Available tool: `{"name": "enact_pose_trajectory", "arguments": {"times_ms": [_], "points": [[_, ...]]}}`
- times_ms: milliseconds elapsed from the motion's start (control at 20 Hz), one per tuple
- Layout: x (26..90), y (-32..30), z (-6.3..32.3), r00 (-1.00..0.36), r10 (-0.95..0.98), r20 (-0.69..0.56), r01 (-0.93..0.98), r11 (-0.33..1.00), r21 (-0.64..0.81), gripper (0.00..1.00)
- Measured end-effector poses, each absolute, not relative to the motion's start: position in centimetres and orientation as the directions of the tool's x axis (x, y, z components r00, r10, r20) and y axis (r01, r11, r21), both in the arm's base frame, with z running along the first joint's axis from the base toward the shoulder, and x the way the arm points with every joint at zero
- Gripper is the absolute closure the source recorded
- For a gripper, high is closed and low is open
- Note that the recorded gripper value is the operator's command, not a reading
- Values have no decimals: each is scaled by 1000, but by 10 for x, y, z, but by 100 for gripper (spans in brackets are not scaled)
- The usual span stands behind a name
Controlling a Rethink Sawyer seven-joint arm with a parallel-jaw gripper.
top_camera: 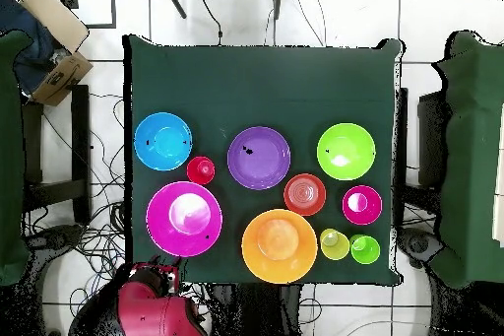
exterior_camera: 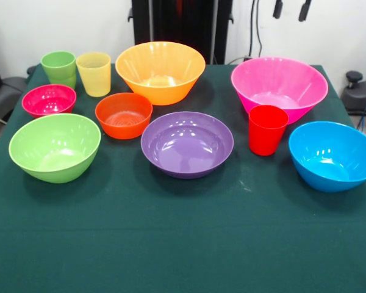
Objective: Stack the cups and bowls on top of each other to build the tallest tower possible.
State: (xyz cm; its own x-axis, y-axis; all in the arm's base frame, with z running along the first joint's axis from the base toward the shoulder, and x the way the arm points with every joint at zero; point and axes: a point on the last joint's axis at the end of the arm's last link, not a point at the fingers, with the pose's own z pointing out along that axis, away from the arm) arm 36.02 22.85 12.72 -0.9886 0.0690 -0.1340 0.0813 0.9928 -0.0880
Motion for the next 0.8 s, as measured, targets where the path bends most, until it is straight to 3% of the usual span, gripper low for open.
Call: {"name": "enact_pose_trajectory", "arguments": {"times_ms": [800], "points": [[361,221,129,-987,84,-140,98,990,-99,0]]}}
